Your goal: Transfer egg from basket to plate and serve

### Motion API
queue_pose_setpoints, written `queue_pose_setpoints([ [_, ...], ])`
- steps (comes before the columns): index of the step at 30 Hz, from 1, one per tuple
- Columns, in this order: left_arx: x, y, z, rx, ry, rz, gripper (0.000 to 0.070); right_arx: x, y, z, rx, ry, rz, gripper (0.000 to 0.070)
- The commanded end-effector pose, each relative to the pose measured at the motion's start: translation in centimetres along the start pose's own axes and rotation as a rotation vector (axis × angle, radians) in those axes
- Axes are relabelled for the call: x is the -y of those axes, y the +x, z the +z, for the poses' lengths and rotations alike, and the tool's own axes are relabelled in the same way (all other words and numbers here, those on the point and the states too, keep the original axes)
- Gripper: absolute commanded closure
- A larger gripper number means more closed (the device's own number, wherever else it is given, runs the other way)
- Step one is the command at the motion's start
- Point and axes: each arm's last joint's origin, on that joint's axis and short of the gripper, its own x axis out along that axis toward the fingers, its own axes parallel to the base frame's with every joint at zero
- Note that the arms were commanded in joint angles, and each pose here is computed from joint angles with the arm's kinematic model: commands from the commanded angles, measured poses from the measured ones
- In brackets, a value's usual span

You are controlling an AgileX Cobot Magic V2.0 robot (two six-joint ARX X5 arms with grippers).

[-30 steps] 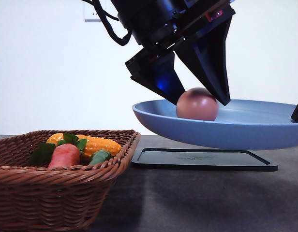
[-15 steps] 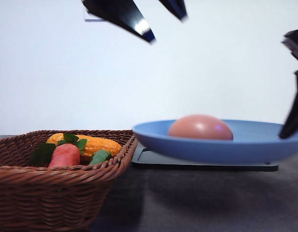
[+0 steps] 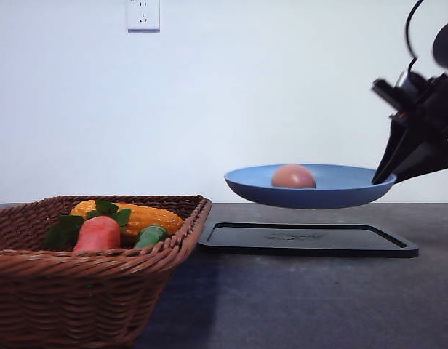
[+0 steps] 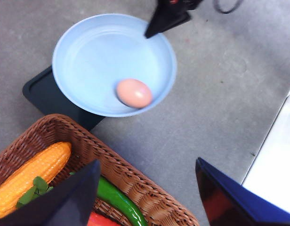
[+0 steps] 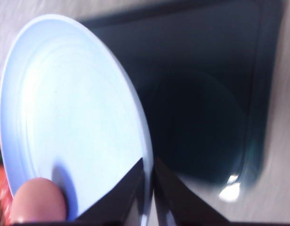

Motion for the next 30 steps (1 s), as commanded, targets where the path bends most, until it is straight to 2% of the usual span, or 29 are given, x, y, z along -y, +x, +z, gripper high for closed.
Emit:
queue_pose_setpoints([
  [1, 0.1, 0.1, 0.3, -0.006, -0.002, 0.001, 0.0291, 0.4, 1.1, 1.4, -0.006, -0.003, 0.009, 0.07],
  [7, 0.1, 0.2, 0.3, -0.011, -0.002, 0.001, 0.0291, 1.9, 4.0, 3.7, -0.046, 0.044, -0.002, 0.07],
  [15, 0.1, 0.2, 0.3, -0.012, -0.007, 0.001, 0.0291, 3.0, 5.5, 4.2, -0.071, 0.068, -0.026, 0.0696],
  [22, 0.1, 0.2, 0.3, -0.013, -0.02, 0.002, 0.0291, 3.1, 5.5, 4.1, -0.079, 0.069, -0.064, 0.053],
  [30, 0.0, 0.2, 0.3, -0.007, -0.02, 0.004, 0.0294, 3.0, 4.2, 4.6, -0.051, 0.062, -0.05, 0.052],
])
